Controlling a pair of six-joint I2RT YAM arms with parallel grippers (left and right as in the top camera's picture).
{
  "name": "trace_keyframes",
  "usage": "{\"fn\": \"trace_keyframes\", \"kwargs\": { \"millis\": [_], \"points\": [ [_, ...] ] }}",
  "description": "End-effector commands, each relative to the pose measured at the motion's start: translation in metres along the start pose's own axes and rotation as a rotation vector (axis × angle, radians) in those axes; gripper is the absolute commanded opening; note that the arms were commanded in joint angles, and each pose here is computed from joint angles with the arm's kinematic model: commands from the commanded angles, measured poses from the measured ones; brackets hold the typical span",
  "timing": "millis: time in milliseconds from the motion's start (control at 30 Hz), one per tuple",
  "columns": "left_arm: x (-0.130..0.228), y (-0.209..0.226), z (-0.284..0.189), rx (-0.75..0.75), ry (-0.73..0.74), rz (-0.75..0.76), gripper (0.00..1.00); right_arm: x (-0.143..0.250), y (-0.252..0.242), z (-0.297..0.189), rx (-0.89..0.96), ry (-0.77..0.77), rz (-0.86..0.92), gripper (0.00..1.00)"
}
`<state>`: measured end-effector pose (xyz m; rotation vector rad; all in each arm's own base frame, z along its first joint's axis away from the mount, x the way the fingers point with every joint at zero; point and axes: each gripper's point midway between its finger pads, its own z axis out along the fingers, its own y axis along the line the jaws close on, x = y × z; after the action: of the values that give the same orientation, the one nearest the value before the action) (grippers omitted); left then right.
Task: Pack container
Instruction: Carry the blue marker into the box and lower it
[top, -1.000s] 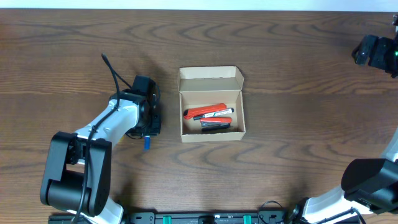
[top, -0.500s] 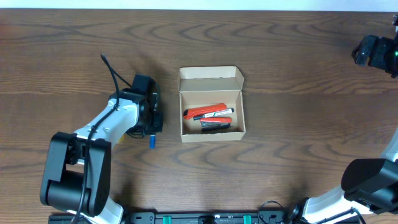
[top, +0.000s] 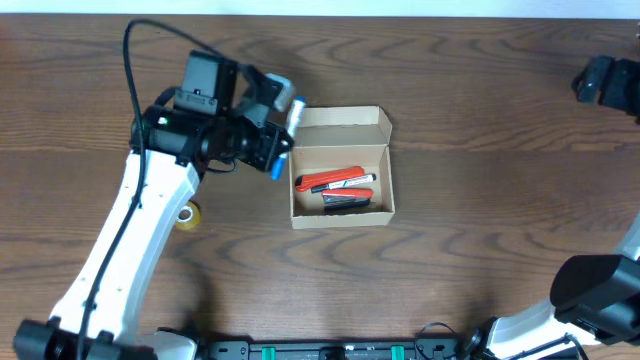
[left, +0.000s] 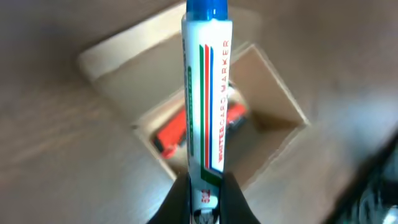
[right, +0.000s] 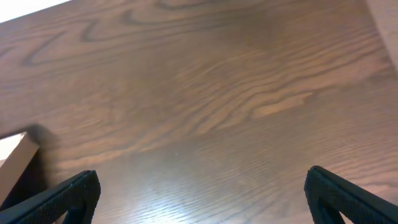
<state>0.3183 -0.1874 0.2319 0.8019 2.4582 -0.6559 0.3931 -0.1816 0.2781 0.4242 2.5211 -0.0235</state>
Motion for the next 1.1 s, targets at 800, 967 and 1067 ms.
{"fn": "trace_keyframes", "kwargs": {
  "millis": [800,967,1067],
  "points": [
    [0.016,-0.044,0.108,0.016,0.256,0.832,0.06,0.011,-0.078,-0.024,-0.003,-0.054,0.279,0.99],
    [0.027,-0.03,0.137,0.015,0.322,0.819,0.06,0.013,-0.078,-0.024,-0.004,-0.047,0.281,0.99],
    [0.041,-0.017,0.153,0.002,0.393,0.803,0.06,0.013,-0.078,-0.024,-0.005,-0.046,0.282,0.99]
  ]
}}
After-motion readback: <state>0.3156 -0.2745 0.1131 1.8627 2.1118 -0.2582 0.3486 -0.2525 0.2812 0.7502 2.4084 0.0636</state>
